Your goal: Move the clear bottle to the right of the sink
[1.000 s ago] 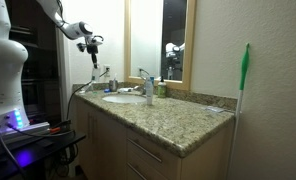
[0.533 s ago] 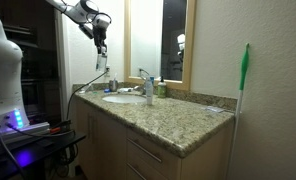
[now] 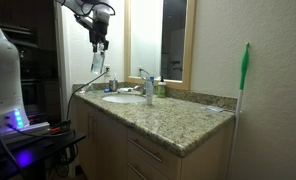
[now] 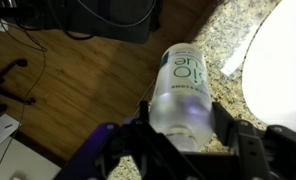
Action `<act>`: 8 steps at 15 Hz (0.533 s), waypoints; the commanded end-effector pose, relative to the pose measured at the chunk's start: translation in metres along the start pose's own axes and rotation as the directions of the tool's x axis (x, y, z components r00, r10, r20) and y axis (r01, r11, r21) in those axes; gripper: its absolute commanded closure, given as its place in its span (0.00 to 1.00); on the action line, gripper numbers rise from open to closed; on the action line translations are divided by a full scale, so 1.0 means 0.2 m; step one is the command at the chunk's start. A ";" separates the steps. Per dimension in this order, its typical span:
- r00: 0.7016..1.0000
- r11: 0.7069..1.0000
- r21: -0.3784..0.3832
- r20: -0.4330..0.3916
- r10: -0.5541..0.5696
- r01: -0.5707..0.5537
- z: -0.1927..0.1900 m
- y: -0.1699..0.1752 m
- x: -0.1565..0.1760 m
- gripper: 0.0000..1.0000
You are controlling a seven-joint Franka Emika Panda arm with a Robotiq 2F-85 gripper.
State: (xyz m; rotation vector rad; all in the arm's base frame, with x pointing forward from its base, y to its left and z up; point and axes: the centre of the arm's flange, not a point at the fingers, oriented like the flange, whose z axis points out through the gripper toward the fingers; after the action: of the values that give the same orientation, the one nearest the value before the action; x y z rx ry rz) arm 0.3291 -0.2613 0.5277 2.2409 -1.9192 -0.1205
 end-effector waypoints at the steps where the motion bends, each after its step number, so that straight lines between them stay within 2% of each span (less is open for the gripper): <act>1: 0.987 0.994 0.020 -0.117 0.108 -0.106 0.12 -0.18 0.02 0.63; 4: 0.949 0.969 0.075 -0.199 0.244 -0.234 0.28 -0.35 0.31 0.63; 8: 0.861 0.897 0.100 -0.254 0.441 -0.430 0.54 -0.33 0.74 0.63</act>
State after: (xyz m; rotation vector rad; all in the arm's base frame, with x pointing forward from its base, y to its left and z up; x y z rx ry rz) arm 0.3853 -0.3385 0.4384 1.8569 -2.1392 0.2391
